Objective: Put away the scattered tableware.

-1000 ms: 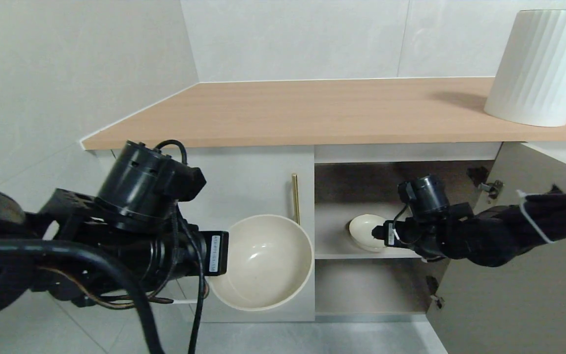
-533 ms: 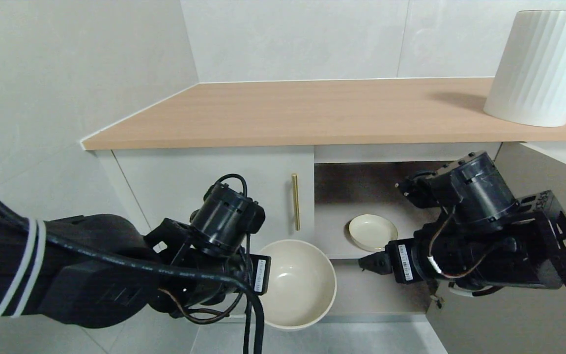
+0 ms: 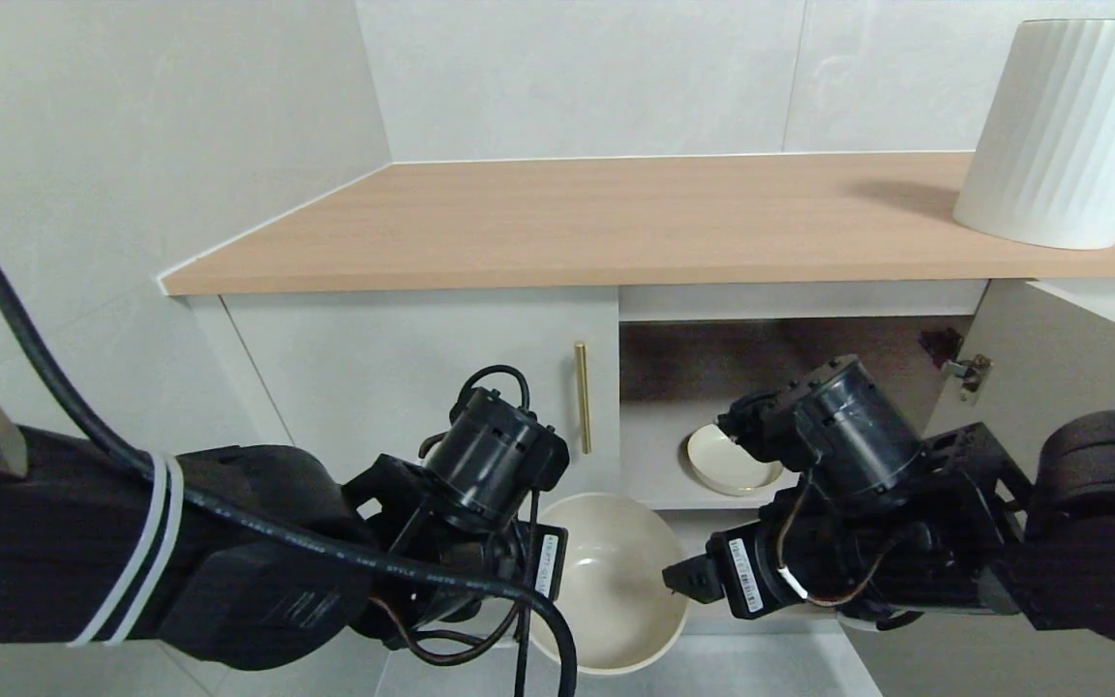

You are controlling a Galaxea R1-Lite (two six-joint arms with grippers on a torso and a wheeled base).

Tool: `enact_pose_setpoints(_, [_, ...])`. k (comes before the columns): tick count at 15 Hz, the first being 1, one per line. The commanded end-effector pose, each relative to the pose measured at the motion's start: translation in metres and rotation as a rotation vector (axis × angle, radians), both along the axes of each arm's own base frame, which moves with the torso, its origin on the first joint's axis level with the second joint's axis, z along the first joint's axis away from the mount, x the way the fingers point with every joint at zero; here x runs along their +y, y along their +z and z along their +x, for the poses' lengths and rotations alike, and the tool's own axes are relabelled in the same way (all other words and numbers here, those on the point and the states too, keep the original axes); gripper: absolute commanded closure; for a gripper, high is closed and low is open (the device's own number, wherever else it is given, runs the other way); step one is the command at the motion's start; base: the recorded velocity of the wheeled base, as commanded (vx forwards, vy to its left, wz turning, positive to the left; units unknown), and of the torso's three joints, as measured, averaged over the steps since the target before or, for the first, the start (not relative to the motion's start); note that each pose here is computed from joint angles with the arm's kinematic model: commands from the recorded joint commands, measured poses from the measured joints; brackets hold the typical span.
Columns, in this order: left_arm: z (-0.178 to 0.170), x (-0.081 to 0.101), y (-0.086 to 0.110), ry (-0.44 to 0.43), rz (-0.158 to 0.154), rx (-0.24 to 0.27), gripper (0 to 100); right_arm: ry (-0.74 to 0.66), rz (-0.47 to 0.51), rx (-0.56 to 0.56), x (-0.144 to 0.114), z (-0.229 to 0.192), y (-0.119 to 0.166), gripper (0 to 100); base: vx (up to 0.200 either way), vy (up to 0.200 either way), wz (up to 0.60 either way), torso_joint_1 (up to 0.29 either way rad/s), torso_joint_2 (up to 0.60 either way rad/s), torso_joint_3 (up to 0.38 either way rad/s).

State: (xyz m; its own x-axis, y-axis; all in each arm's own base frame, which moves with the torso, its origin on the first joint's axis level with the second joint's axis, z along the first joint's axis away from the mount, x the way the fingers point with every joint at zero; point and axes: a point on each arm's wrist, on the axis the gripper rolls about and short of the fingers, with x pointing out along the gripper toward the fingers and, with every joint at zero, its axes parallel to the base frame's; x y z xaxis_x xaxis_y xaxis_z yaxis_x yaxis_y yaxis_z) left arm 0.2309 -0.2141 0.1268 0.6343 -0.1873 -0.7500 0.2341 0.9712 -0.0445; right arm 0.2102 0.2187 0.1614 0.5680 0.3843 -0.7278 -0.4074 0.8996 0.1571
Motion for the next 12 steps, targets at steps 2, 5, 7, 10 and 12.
enact_pose_setpoints(2, [-0.007,-0.006,-0.001,-0.018,0.014,-0.007,100,-0.008,-0.027,0.035,0.014,0.012,-0.024,0,0.000,0.000,0.00,0.000,0.00,0.000])
enact_pose_setpoints(5, [-0.008,-0.006,0.000,-0.021,0.012,-0.009,100,-0.026,0.005,0.024,0.018,0.015,-0.026,0,0.000,0.000,0.00,0.000,0.00,0.000])
enact_pose_setpoints(7, [-0.009,-0.007,0.001,-0.023,0.010,-0.010,100,-0.028,0.010,0.019,0.020,0.018,-0.028,0,0.000,0.000,0.00,0.000,0.00,0.000])
enact_pose_setpoints(10, [-0.009,-0.007,0.001,-0.024,0.009,-0.011,100,-0.043,0.021,0.026,0.022,0.020,-0.030,100,0.000,0.000,0.00,0.000,0.00,0.000])
enact_pose_setpoints(12, [-0.010,-0.007,0.001,-0.026,0.009,-0.011,100,-0.045,0.027,0.023,0.023,0.021,-0.029,100,0.000,0.000,0.00,0.000,0.00,0.000])
